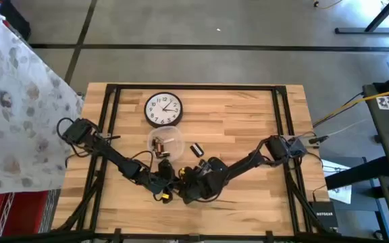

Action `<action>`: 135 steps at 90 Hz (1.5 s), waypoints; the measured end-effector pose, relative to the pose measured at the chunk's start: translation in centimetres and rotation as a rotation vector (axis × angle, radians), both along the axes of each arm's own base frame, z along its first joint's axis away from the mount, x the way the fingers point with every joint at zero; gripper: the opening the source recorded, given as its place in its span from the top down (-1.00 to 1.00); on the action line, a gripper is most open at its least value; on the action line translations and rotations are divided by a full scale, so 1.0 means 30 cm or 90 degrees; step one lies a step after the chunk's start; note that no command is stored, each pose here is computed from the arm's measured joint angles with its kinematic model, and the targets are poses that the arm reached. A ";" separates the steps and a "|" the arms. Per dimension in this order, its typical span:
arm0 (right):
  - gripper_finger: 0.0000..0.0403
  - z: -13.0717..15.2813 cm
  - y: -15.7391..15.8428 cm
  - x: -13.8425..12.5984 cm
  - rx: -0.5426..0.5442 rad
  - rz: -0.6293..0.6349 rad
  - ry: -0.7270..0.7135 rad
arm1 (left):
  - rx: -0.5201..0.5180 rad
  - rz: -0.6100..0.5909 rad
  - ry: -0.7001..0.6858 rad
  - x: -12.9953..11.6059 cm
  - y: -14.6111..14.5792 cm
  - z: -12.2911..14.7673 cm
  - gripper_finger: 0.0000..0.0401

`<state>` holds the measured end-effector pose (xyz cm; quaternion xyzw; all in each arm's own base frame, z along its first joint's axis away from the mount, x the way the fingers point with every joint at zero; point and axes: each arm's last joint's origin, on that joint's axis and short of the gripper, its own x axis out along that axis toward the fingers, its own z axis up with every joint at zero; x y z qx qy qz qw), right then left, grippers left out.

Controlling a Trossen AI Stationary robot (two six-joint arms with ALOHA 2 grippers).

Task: Insert battery
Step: Insert the silver battery into the remote control

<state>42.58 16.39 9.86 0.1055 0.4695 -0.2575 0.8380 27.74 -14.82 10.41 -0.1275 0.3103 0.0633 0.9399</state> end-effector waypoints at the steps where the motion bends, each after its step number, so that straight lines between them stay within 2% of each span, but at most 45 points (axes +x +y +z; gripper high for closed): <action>1: 0.36 0.000 -0.001 0.000 0.003 0.003 0.003 | 0.000 0.000 0.000 0.000 0.000 0.000 0.62; 11: 0.48 -0.002 0.003 -0.001 0.006 0.024 0.012 | 0.000 0.000 0.000 0.000 0.000 0.000 0.62; 28: 0.89 -0.022 0.001 -0.015 0.038 0.031 0.026 | -0.001 -0.001 0.000 0.000 0.000 0.000 0.62; 33: 0.94 -0.023 0.000 -0.017 0.040 0.030 0.027 | 0.000 -0.002 0.000 0.000 0.000 0.000 0.62; 47: 0.96 0.007 -0.003 -0.024 0.036 0.034 0.026 | 0.004 -0.005 0.000 0.000 0.000 0.000 0.62; 78: 0.99 0.197 -0.031 -0.096 0.014 0.072 0.066 | 0.009 -0.005 -0.001 0.001 0.001 0.001 0.62; 86: 0.99 0.211 -0.021 -0.094 0.065 0.110 0.073 | 0.010 -0.005 -0.001 0.001 0.001 0.001 0.62; 97: 0.99 0.221 0.009 -0.075 0.195 0.178 0.056 | 0.010 -0.005 -0.002 0.001 0.001 0.001 0.62; 104: 0.99 0.223 0.024 -0.060 0.250 0.205 0.038 | 0.011 -0.004 -0.001 0.001 0.001 0.001 0.62; 112: 1.00 0.219 0.028 -0.058 0.263 0.195 0.035 | 0.012 -0.006 -0.002 0.001 0.001 0.001 0.62; 135: 1.00 0.214 0.007 -0.056 0.236 0.152 0.037 | 0.012 -0.006 -0.003 0.002 0.001 0.001 0.62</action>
